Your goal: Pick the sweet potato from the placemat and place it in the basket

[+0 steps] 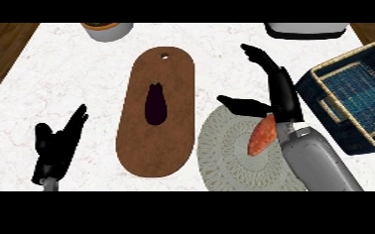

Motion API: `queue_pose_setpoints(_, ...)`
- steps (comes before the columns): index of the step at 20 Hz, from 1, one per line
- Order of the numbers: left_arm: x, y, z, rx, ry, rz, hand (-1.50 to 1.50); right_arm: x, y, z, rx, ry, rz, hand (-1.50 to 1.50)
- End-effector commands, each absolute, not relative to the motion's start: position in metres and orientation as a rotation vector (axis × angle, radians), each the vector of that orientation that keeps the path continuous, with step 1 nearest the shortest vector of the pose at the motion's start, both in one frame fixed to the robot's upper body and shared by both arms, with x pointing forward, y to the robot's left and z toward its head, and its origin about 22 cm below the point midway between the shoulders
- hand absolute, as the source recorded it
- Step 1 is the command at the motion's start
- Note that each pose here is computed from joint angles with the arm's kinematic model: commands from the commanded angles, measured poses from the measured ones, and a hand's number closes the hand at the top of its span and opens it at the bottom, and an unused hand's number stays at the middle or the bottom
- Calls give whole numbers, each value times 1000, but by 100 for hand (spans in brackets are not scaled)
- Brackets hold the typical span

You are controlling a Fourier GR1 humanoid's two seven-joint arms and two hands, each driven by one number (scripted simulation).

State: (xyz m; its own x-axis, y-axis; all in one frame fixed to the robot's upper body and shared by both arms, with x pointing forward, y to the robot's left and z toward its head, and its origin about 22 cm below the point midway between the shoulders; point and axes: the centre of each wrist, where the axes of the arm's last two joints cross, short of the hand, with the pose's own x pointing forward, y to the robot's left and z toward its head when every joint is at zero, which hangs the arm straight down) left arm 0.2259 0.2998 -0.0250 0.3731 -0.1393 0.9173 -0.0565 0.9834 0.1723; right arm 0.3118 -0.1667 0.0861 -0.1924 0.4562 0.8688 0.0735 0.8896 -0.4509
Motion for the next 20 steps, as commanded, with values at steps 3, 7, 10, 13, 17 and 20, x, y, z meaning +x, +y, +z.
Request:
queue_pose_setpoints(3, 196, 304, -57, 179, -1005, 4, 0, 328, -208, 135, -842, -1522, 567, -150)
queue_pose_setpoints(7, 194, 315, -54, 201, -988, 10, 0, 321, -212, 194, -912, -1386, 748, -150)
queue_pose_setpoints(10, 186, 314, -54, 193, -991, 16, 0, 315, -220, 243, -918, -1298, 835, -150)
queue_pose_setpoints(13, 192, 307, -54, 179, -1006, 19, 0, 308, -217, 264, -852, -1171, 930, -150)
queue_pose_setpoints(17, 185, 299, -54, 177, -1001, 0, 0, 296, -225, 284, -783, -1030, 1047, -150)
queue_pose_setpoints(20, 189, 315, -43, 188, -1002, 19, 0, 285, -235, 296, -773, -976, 1071, -150)
